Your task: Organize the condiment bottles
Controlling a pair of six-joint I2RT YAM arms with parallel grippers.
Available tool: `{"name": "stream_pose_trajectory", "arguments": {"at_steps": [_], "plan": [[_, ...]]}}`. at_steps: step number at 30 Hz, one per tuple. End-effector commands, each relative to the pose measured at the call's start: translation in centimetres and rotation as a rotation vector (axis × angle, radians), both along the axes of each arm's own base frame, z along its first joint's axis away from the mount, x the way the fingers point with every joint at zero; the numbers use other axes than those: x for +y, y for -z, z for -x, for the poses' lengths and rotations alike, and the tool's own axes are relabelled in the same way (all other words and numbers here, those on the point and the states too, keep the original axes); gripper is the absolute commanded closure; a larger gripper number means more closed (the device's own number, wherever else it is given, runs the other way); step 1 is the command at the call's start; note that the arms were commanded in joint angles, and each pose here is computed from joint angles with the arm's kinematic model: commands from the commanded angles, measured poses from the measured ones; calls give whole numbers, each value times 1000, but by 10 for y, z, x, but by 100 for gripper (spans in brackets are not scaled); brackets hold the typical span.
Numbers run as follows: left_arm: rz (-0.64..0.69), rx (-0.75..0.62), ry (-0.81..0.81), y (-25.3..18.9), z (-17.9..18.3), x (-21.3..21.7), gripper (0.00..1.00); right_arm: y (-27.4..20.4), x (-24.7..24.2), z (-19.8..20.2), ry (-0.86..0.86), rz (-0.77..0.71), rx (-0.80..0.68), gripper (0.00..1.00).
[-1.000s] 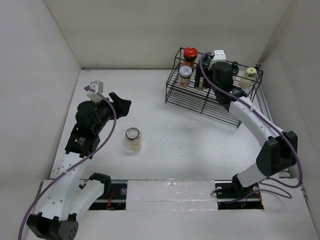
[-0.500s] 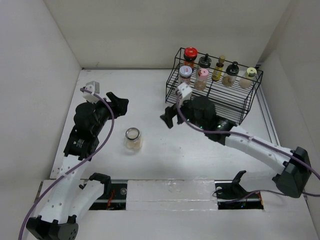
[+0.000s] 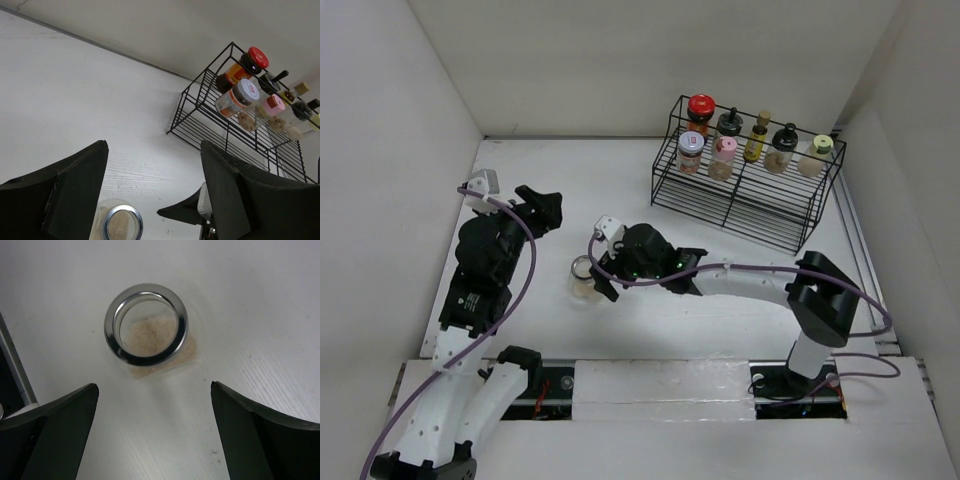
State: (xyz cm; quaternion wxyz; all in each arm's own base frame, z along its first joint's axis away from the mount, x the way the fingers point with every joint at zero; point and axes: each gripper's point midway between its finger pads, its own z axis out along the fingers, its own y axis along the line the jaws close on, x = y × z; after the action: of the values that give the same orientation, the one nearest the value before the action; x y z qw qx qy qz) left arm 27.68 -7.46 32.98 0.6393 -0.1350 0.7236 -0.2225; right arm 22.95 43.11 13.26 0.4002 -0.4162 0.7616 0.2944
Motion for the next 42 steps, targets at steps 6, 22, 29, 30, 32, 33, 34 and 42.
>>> {"name": "stream_pose_trajectory", "arguments": {"at_steps": [6,22,29,30,32,33,34,42], "plan": [[34,-64,-58,-23,4,11,28,-26,56,-13,-57,-96,-80,1],[39,-72,-20,-25,5,5,28,1,75,-30,2,-52,-84,23],[36,-63,-20,-21,5,4,28,-54,64,-28,63,-187,-133,51],[37,-63,-9,-21,5,3,28,-67,59,-28,74,-204,-147,51],[37,-63,-9,-21,5,3,28,-86,43,-31,129,-224,-181,52],[37,-63,3,-21,6,0,28,-120,32,-29,150,-279,-213,52],[40,-71,17,-23,6,-2,28,-132,20,-30,183,-288,-229,52],[27,-31,104,-12,-1,-19,22,-237,-133,-72,518,-373,-370,53]]}}
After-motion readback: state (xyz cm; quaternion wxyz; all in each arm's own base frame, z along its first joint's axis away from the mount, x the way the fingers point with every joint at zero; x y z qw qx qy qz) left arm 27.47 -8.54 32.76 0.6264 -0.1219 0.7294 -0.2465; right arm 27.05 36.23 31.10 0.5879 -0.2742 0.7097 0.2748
